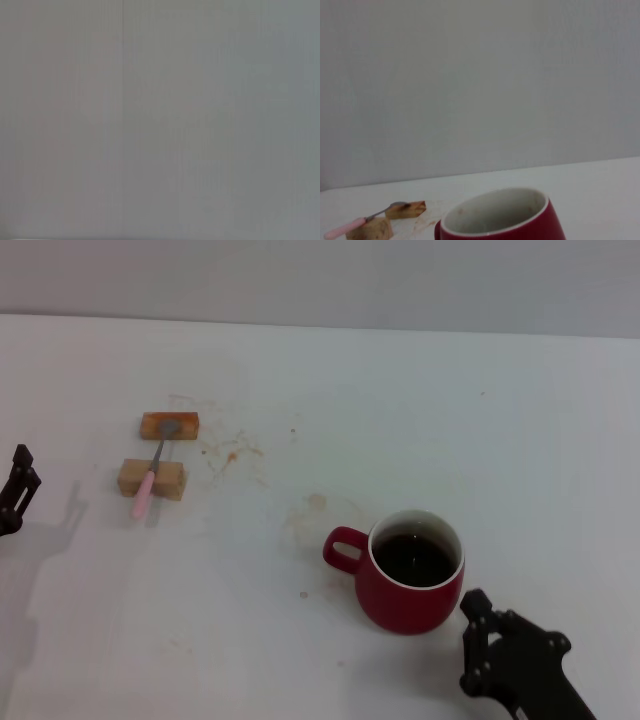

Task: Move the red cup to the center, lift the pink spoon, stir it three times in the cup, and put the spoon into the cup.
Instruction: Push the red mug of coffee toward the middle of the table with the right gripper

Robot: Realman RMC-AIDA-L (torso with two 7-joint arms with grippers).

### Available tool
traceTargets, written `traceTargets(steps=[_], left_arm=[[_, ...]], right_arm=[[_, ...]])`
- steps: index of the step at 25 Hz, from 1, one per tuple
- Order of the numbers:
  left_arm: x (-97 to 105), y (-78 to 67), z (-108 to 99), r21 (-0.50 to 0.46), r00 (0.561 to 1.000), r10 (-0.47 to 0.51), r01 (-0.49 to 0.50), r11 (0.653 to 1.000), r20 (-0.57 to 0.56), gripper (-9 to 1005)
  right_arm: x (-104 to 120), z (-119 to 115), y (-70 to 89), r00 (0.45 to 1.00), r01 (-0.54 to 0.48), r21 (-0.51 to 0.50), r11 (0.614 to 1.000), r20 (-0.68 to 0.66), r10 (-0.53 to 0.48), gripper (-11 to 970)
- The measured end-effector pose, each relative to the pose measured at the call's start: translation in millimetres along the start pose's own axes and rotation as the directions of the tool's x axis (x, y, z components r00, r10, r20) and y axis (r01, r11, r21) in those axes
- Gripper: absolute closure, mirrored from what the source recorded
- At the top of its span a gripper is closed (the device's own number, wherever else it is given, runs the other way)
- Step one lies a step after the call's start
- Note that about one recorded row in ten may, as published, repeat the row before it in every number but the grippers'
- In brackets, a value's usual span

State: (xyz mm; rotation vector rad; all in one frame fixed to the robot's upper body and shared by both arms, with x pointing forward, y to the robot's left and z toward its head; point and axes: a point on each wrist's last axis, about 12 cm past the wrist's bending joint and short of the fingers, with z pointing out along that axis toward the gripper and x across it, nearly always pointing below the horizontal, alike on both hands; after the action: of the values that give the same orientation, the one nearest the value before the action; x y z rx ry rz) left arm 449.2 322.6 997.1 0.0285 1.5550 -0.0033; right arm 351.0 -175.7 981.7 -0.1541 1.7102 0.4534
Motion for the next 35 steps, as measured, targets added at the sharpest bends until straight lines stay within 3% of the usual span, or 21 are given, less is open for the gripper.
traceTargets(steps=[9,26,35], left_arm=[[0,-0.1,-1,0.001,1.0,0.0,0.0,1.0,-0.002,160],[2,2.2,-2,-0.004,1.0,0.009,-0.009,1.0,-0.01,164],[2,2.3,-2,-0.004,1.0,0.008,-0.008,1.0,-0.012,166]], right_arm=[[1,0,1.8,1.0,0.006,-0.02,1.0,-0.009,-0.006,960],[-8,48,-3.5,0.997,0.065,-0.098,0.993,-0.029,-0.068,960],[-11,52,-11.0,0.997,0.079,-0.07,0.994,-0.011,-0.08,960]])
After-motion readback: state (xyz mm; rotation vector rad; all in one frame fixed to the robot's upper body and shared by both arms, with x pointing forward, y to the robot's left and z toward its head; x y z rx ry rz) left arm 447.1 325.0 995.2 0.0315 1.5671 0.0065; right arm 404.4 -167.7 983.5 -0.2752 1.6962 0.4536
